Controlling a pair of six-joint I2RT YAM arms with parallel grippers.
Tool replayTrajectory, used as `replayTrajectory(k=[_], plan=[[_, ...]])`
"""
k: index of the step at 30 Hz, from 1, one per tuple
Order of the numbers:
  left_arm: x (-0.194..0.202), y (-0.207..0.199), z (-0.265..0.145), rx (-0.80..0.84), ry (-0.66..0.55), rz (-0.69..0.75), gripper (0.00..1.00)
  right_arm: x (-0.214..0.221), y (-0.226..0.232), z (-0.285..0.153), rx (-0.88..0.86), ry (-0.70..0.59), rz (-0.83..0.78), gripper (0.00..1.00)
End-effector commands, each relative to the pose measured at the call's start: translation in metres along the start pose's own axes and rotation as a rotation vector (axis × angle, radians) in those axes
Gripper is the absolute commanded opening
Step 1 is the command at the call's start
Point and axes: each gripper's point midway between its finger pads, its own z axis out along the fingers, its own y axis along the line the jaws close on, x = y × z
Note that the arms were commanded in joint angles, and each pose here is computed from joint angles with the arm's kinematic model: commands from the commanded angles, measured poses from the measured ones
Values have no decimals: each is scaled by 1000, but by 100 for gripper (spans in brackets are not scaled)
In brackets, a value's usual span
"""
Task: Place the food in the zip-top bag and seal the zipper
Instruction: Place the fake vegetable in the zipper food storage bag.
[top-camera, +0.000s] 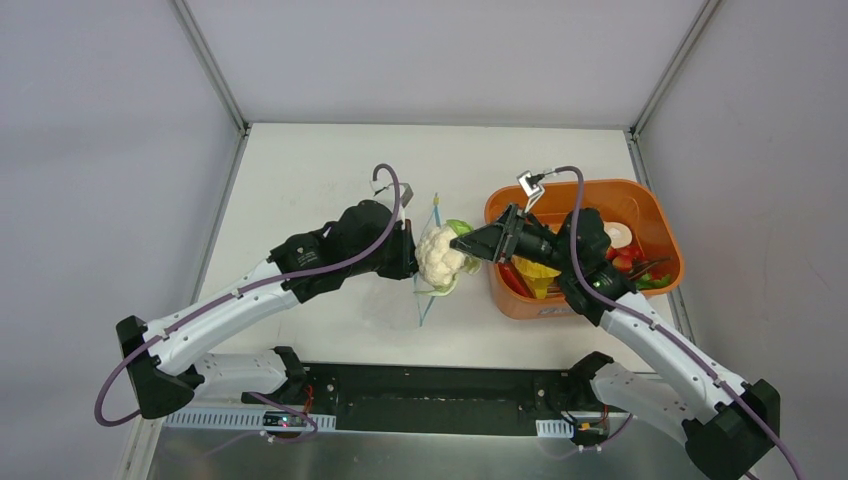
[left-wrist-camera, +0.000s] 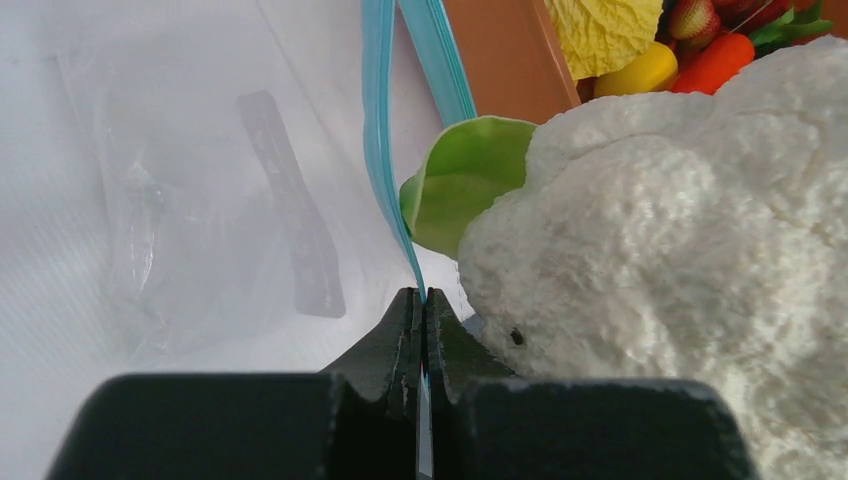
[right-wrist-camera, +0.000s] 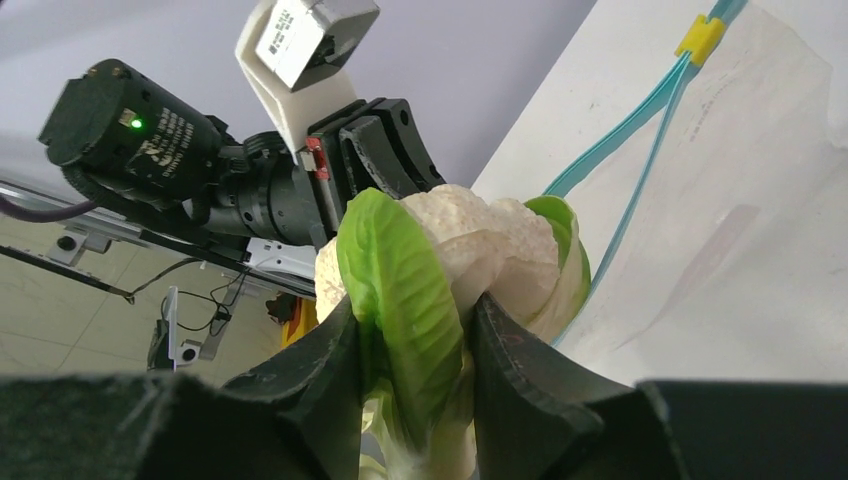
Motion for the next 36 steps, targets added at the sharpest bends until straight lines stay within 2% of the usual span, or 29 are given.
replayTrajectory(k=[1, 8, 19, 27, 36], plan=[[-10, -5, -6, 32, -49, -31, 0, -21, 44, -8, -140, -97, -71, 11], [-11, -3, -7, 20, -51, -31, 0, -27, 66, -18, -220, -147, -69, 11], [-12, -14, -11, 87, -62, -42, 0, -18, 40, -3, -195, -103, -23, 11], [-19, -7, -20, 68, -117, -61, 0, -9, -3, 2, -49, -112, -29, 11], [-27, 14, -30, -7, -200, -93, 0, 7, -40, -6, 130, -38, -111, 12]])
